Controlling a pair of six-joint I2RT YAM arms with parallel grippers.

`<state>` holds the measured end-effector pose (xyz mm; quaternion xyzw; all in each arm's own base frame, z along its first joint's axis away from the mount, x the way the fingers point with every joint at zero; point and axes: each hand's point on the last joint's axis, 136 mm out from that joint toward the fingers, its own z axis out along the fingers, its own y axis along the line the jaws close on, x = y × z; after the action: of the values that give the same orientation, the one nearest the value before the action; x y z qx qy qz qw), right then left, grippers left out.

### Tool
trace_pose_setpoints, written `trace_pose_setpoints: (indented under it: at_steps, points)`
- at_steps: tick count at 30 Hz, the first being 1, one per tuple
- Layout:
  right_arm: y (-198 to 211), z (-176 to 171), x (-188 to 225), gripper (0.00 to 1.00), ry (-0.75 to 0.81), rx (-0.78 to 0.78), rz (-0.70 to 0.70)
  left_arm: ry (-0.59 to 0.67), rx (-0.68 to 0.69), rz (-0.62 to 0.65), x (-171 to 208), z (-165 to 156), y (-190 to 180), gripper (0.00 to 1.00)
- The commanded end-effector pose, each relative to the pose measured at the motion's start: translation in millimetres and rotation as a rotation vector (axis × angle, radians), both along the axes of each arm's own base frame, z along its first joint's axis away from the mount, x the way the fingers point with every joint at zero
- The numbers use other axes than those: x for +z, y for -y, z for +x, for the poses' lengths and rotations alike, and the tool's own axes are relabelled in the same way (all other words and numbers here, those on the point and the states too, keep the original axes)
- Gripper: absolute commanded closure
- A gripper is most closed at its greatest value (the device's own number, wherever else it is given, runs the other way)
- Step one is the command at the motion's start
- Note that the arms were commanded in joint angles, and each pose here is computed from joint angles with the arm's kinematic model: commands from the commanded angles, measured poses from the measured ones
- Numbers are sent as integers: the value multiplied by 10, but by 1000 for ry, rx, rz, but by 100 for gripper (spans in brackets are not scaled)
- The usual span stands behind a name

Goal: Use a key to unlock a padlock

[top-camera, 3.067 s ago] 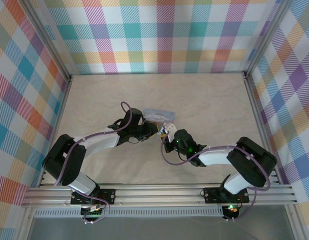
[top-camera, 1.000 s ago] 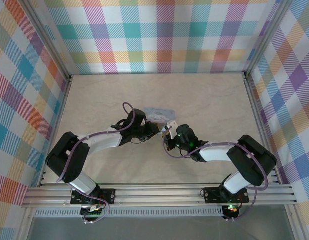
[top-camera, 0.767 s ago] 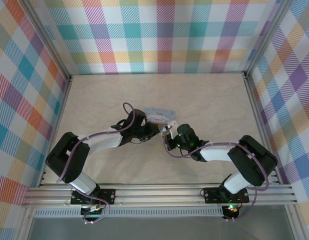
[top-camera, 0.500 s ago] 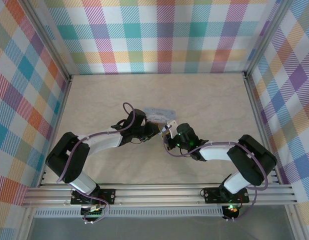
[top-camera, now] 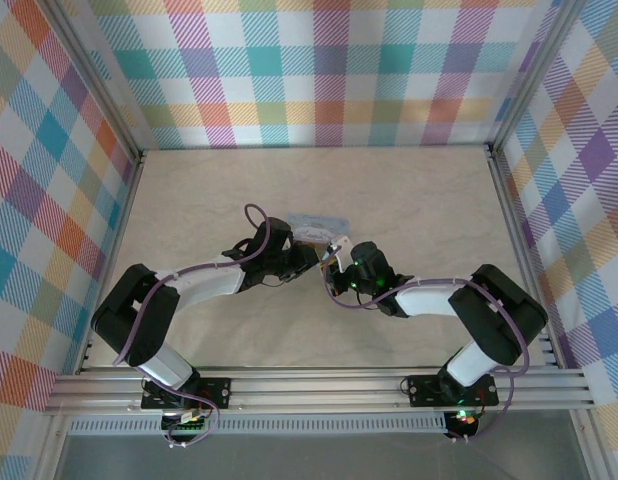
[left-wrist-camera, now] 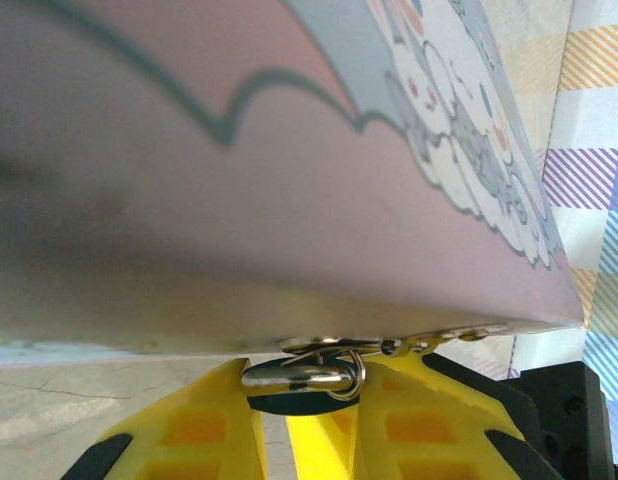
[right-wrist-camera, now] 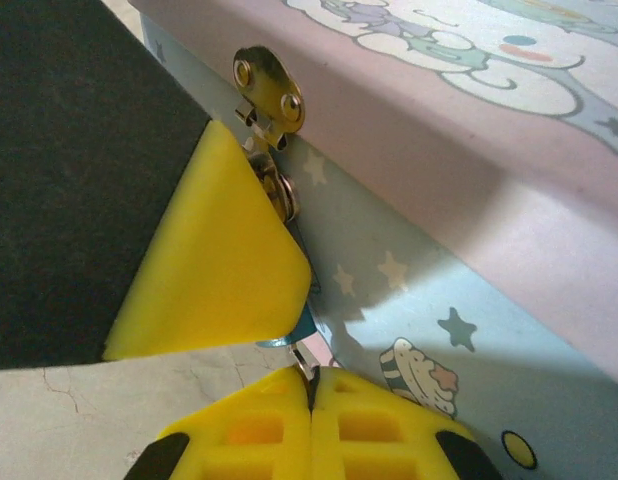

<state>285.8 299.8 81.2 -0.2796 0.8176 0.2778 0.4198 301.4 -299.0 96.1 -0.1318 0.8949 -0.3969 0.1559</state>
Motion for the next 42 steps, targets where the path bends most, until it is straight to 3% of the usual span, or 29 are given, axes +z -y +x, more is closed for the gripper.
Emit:
trace_pose_setpoints:
  at_steps: [1, 7, 22, 29, 42]
  points:
    - [-374, 259, 1257, 100, 306, 45, 311, -138, -217, -72, -41, -568, 325, 86]
    - [-320, 253, 1162, 100, 277, 23, 291, -133, -217, -76, -41, -563, 332, 86]
    - [67, -109, 228, 100, 13, -41, 153, -171, -210, -115, -320, -548, 418, 84]
    - [162, -213, 4, 100, -70, -70, 136, -155, -210, -115, -342, -547, 408, 62]
    - [182, -316, -125, 100, -158, -74, 130, -76, -156, -90, -66, -504, 110, 36]
